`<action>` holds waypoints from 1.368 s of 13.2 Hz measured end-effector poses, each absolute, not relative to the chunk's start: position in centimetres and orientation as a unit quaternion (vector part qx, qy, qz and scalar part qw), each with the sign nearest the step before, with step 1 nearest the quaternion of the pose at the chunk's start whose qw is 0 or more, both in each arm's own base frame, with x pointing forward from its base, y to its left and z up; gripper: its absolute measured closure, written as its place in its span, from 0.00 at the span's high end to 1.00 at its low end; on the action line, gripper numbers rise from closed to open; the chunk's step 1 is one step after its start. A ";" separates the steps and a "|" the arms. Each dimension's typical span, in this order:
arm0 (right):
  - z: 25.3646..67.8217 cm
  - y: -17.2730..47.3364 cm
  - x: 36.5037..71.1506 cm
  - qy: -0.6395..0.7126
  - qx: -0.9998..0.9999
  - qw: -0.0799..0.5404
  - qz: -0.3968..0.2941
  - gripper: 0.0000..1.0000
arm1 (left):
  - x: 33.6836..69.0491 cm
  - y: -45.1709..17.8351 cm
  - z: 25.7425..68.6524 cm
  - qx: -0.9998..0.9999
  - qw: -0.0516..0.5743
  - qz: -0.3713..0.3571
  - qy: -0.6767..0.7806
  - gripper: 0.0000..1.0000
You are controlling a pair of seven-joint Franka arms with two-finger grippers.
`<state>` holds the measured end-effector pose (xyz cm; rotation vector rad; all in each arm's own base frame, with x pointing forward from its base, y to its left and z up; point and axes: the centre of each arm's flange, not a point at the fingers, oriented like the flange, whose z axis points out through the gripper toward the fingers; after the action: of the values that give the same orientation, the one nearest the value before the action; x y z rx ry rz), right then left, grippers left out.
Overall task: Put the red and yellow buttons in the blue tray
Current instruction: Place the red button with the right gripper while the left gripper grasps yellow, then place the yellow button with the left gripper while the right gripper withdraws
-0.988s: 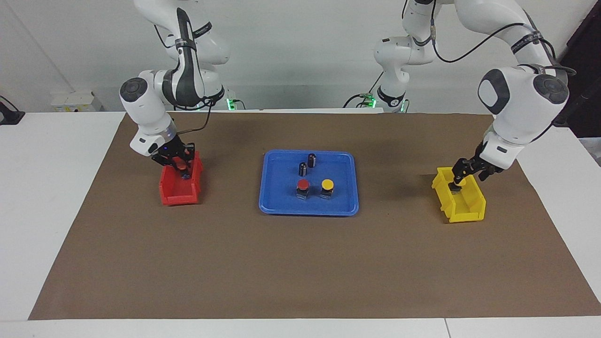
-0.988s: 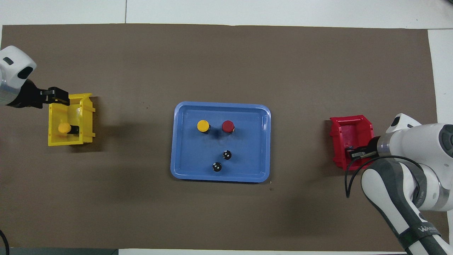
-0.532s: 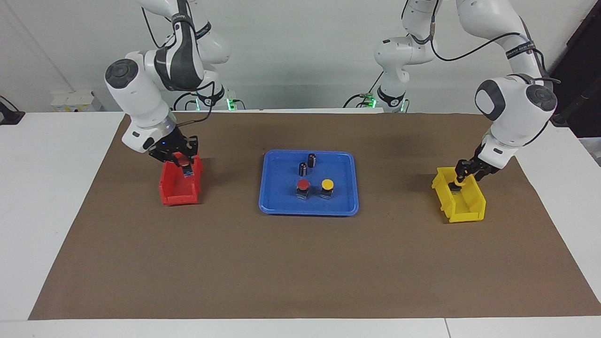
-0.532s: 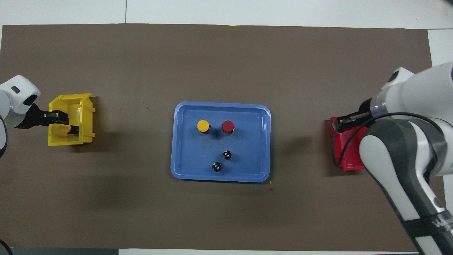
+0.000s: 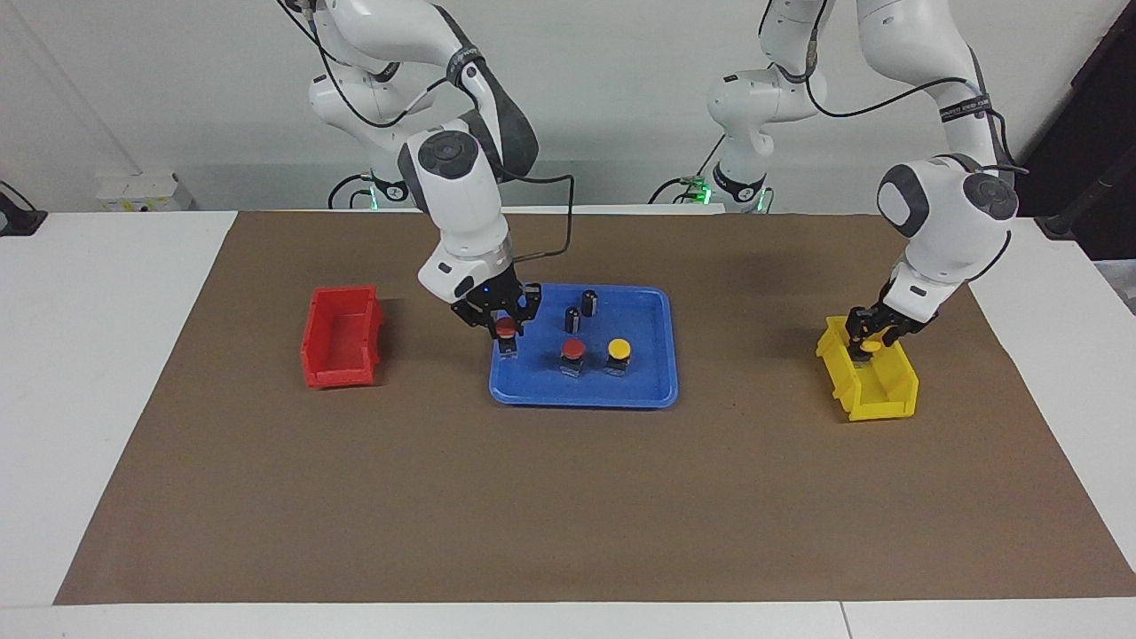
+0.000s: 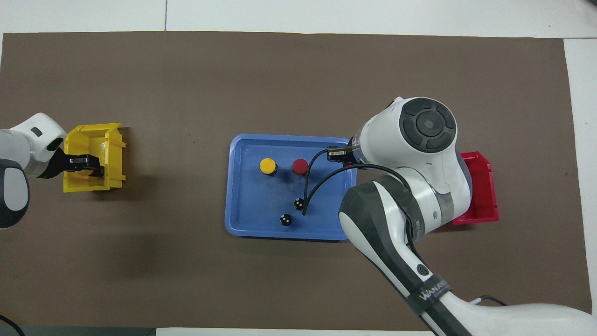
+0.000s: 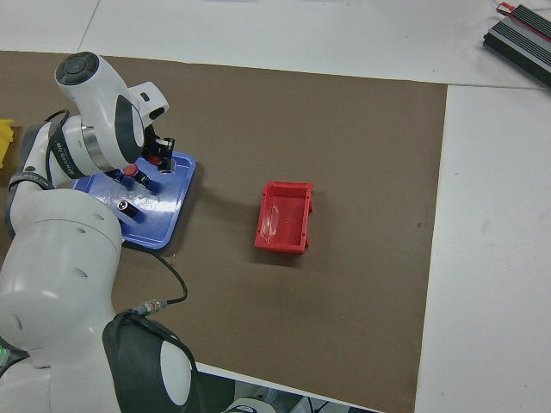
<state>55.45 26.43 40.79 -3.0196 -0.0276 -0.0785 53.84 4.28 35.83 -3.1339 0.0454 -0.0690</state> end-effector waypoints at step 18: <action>50.0 14.0 59.0 0.089 -0.995 0.041 0.001 1.00 | 52.6 -30.7 40.7 -1.000 -0.028 0.009 0.001 0.41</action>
<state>59.02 13.96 49.96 -3.0480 0.2714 0.0042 52.58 -30.67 40.70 -3.1974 0.0030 0.0304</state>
